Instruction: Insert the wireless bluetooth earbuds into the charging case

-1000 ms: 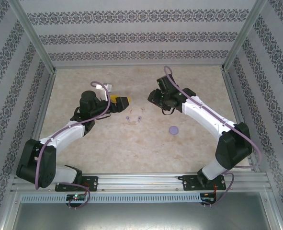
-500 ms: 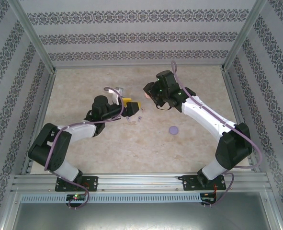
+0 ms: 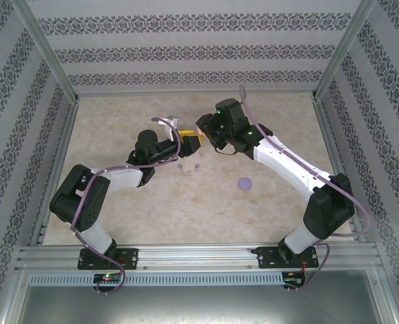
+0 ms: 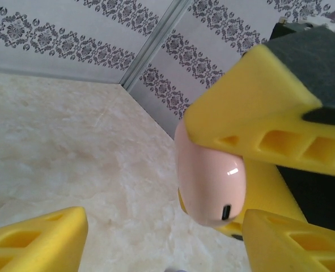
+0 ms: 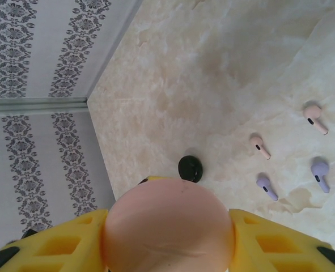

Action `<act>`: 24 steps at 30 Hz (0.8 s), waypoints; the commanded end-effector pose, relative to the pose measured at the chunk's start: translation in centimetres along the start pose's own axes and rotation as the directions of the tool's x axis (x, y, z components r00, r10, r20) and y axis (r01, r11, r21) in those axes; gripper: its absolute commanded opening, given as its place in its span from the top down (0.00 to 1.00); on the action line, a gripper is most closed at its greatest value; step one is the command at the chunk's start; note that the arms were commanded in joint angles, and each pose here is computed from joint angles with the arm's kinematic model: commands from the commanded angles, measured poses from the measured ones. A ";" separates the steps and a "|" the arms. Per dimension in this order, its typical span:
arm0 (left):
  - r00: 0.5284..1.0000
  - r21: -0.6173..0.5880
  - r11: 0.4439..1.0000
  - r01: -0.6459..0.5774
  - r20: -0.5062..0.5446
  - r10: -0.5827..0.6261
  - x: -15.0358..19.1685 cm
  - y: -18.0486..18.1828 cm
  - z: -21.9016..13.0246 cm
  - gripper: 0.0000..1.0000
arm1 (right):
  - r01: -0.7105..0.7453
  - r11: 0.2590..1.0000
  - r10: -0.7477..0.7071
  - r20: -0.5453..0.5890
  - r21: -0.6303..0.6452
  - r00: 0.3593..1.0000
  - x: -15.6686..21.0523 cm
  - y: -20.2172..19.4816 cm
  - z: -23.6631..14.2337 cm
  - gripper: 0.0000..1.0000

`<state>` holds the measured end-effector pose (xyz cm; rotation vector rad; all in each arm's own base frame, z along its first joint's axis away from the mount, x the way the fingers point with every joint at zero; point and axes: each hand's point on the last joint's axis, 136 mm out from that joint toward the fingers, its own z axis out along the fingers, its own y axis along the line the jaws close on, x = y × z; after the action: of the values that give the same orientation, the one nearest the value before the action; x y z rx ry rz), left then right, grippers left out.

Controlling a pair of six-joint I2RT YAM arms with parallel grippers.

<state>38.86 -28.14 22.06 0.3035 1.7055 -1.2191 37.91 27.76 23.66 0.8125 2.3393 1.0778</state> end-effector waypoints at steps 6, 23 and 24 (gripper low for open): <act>0.998 0.077 0.997 -0.030 0.059 0.026 -1.8 -1.8 0.9 0.35 | 0.002 0.999 -0.003 -0.021 -0.045 1.000 0.8 1.7 0.1 0.72; 0.998 0.090 0.995 -0.030 0.058 0.025 -1.9 -1.8 1.5 0.64 | 0.000 0.999 -0.002 -0.030 -0.050 1.000 1.2 1.7 0.4 0.73; 0.998 0.090 0.995 -0.030 0.059 0.025 -2.0 -1.8 1.5 0.67 | 0.001 0.999 -0.002 -0.030 -0.052 1.000 1.2 1.7 0.4 0.73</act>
<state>39.15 -29.13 23.84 0.3320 1.6377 -1.2700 37.65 28.77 23.65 0.7861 2.3466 1.1026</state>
